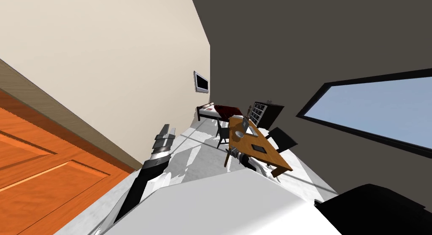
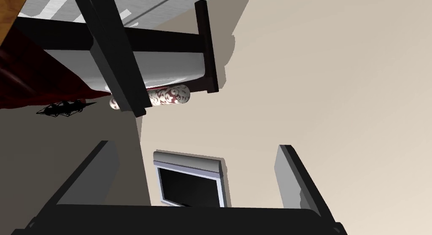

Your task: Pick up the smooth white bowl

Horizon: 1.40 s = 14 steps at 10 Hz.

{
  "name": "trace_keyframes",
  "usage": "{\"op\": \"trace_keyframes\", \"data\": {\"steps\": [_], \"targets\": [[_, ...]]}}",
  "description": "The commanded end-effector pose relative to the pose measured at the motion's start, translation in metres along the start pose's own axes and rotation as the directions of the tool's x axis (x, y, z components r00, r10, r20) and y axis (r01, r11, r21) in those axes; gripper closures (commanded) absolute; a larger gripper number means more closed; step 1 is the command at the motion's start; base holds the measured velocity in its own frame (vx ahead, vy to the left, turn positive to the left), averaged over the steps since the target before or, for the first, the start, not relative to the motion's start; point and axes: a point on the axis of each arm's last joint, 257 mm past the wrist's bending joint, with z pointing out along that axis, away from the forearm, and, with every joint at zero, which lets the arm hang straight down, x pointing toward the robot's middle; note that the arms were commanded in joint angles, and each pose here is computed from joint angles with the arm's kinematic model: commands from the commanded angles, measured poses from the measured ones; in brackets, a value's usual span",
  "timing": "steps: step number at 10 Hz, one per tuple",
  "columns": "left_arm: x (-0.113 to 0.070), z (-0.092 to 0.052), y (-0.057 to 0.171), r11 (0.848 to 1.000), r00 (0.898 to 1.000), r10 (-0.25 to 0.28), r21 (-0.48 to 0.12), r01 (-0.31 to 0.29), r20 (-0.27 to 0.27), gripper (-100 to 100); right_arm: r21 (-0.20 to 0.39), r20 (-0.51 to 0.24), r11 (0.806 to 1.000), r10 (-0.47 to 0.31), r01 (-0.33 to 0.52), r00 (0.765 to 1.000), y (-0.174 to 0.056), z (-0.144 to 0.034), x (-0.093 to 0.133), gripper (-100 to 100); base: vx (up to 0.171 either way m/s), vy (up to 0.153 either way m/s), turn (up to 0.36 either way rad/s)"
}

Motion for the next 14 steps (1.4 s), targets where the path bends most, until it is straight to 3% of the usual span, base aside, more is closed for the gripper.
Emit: {"op": "trace_keyframes", "data": {"steps": [1,3,4,6,7,8,9,10,11,12,14], "targets": [[0.000,0.000,0.000,1.000,1.000,0.000,0.000,0.000,0.000,0,0.013,-0.072,0.995,-0.097,0.098,0.993,-0.021,-0.006,0.018,-100,0.022,0.048,0.102],[0.000,0.000,0.000,1.000,1.000,0.000,0.000,0.000,0.000,0,0.025,-0.089,0.995,-0.093,0.096,0.992,-0.028,-0.009,0.026,-100,0.019,0.022,0.039],[0.000,0.000,0.000,1.000,1.000,0.000,0.000,0.000,0.000,0,0.016,-0.131,0.983,-0.179,0.182,0.975,-0.039,-0.012,0.033,-100,0.020,0.027,0.118],[0.000,0.000,0.000,1.000,1.000,0.000,0.000,0.000,0.000,0,0.035,-0.161,0.983,-0.172,0.179,0.972,-0.050,-0.018,0.045,-100,0.022,0.016,0.035],[0.000,0.000,0.000,1.000,1.000,0.000,0.000,0.000,0.000,0,0.026,-0.213,0.965,-0.250,0.261,0.945,-0.067,-0.024,0.055,-100,0.023,0.022,0.118],[0.000,0.000,0.000,1.000,1.000,0.000,0.000,0.000,0.000,0,0.037,-0.230,0.965,-0.245,0.260,0.942,-0.073,-0.029,0.062,-100,0.030,0.019,0.071],[0.000,0.000,0.000,1.000,1.000,0.000,0.000,0.000,0.000,0,0.024,-0.280,0.941,-0.317,0.337,0.906,-0.090,-0.036,0.071,-100,0.041,0.022,0.114],[0.000,0.000,0.000,1.000,1.000,0.000,0.000,0.000,0.000,0,0.033,-0.297,0.941,-0.312,0.336,0.903,-0.097,-0.041,0.077,-100,0.039,0.016,0.056],[0.000,0.000,0.000,1.000,1.000,0.000,0.000,0.000,0.000,0,0.012,-0.338,0.913,-0.380,0.408,0.861,-0.112,-0.048,0.082,-100,0.048,0.019,0.105],[0.000,0.000,0.000,1.000,1.000,0.000,0.000,0.000,0.000,0,0.023,-0.360,0.913,-0.372,0.407,0.855,-0.120,-0.054,0.089,-100,0.039,0.005,0.060],[0.000,0.000,0.000,1.000,1.000,0.000,0.000,0.000,0.000,0,-0.018,-0.455,0.848,-0.479,0.530,0.751,-0.159,-0.077,0.102,-100,0.066,0.007,0.127]]}}
